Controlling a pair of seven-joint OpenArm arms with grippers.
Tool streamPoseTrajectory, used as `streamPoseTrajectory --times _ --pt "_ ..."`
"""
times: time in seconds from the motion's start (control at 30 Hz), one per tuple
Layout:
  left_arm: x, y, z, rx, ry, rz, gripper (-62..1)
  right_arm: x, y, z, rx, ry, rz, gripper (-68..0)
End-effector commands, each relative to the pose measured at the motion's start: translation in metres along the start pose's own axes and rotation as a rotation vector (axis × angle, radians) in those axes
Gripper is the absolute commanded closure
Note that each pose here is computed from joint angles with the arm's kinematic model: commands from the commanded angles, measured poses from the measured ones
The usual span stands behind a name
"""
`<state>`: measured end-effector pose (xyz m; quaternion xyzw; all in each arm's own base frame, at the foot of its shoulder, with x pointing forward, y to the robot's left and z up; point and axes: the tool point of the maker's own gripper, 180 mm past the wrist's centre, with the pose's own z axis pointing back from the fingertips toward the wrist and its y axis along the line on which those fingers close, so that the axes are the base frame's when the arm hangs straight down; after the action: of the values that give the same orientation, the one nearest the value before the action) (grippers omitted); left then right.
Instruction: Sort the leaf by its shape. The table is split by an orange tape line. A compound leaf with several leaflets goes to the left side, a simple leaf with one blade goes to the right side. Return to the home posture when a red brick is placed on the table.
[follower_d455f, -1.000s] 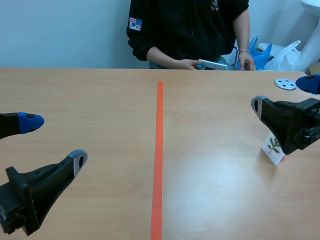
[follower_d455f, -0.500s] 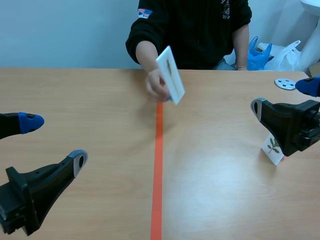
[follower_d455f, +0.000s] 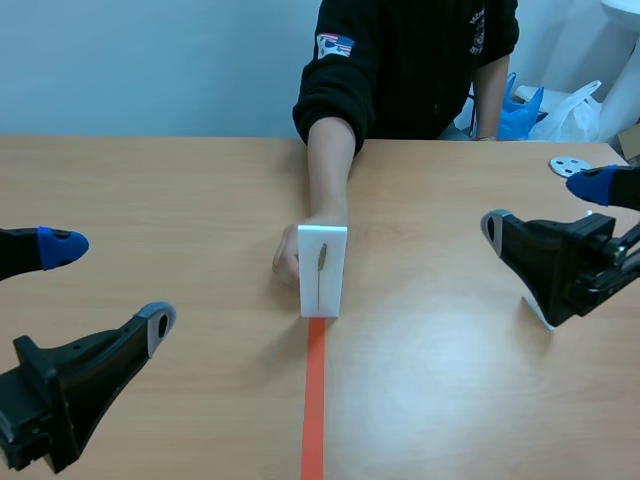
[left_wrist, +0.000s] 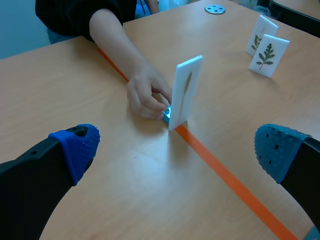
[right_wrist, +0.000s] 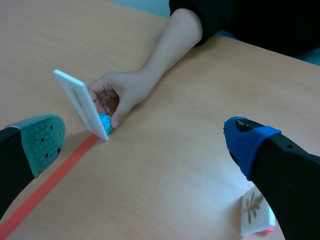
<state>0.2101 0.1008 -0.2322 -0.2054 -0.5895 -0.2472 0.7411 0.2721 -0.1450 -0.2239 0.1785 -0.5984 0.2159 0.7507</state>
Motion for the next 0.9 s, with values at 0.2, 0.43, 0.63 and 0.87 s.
streamPoseTrajectory --times 0.2,0.43,0.63,0.87 --pt "0.003 -0.001 0.000 0.002 -0.009 0.007 -62.3 0.005 0.004 -0.004 0.016 -0.018 -0.003 -67.9" --pt "0.003 0.000 0.000 0.002 -0.009 0.006 -62.3 0.000 0.012 -0.007 0.022 -0.015 -0.039 -67.9" --pt "0.003 0.000 0.000 0.002 -0.008 0.006 -62.3 -0.003 0.017 -0.010 0.018 -0.018 -0.065 -67.9" --pt "-0.002 -0.008 0.000 -0.054 0.026 -0.010 -62.3 -0.010 0.019 -0.011 0.013 0.011 -0.060 -67.9"
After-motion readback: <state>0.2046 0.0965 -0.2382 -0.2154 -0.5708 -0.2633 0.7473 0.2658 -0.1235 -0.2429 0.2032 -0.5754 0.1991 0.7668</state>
